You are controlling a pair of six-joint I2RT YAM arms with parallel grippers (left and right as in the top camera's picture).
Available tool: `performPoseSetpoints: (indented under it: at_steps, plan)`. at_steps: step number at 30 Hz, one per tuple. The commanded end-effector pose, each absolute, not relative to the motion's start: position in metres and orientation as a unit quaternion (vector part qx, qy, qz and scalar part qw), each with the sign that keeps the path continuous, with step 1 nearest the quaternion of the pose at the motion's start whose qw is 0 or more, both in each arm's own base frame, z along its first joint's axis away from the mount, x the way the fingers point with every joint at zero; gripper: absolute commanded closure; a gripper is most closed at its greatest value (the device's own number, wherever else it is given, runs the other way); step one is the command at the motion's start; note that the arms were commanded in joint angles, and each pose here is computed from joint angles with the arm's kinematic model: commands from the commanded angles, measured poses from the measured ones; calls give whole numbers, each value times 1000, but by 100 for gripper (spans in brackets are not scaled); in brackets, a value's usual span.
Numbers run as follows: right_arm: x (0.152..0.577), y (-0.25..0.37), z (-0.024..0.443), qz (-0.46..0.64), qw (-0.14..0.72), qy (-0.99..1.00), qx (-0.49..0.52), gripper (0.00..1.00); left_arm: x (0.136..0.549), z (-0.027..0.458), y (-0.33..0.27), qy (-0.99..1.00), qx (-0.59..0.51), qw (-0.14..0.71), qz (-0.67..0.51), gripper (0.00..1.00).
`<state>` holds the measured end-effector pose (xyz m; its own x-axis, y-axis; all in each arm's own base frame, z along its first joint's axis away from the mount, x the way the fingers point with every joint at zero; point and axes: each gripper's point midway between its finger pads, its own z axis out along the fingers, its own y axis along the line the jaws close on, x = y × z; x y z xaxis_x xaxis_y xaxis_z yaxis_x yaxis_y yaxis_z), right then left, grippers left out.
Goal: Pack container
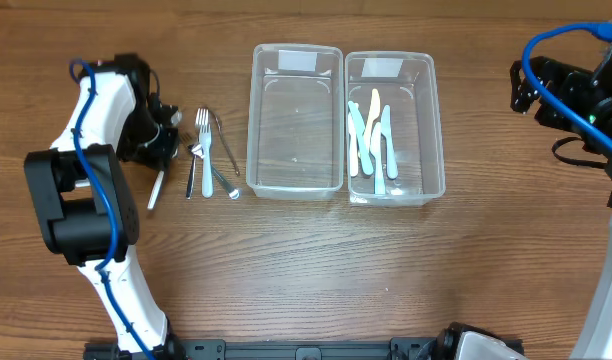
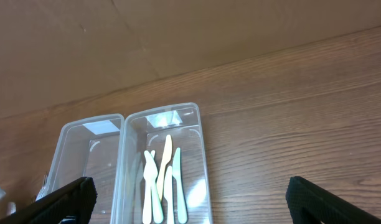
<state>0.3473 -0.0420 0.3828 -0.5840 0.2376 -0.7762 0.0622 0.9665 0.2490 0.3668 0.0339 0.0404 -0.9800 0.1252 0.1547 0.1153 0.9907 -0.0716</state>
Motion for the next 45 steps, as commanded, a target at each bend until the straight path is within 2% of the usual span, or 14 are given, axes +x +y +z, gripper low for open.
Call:
performPoseSetpoints:
  at_steps: [1,5,9,12,17,24,28,30,33,38,40,41,45]
  plan:
    - [346,-44,391,92,460,879,87,0,395,101,15,-999,-36,15,28,96]
    - [346,-44,391,92,460,879,87,0,408,155,-11,-998,-36,-50,34,96]
    - [346,-44,391,92,460,879,87,0,419,216,-87,-979,-74,-146,121,96]
    - [346,-44,391,92,460,879,87,0,420,232,-127,-970,-95,-179,135,96]
    - [346,-44,391,92,460,879,87,0,425,217,-192,-965,-107,-188,149,96]
    - [346,-44,391,92,460,879,87,0,446,151,-248,-971,-75,-159,159,96]
    - [346,-44,391,92,460,879,87,0,453,145,-257,-970,-53,-158,178,59]
    - [346,-44,391,92,460,879,87,0,457,160,-252,-967,-52,-168,183,46]
    - [346,-44,391,92,460,879,87,0,455,194,-228,-966,-52,-180,177,38]
    - [346,-44,391,92,460,879,87,0,438,229,-165,-978,-33,-178,108,38]
    - [346,-44,391,92,460,879,87,0,424,230,-112,-987,0,-157,25,18]
    - [346,-44,391,92,460,879,87,0,419,227,-94,-990,12,-143,-3,0]
    - [346,-44,391,92,460,879,87,0,411,205,-59,-993,45,-100,-31,0]
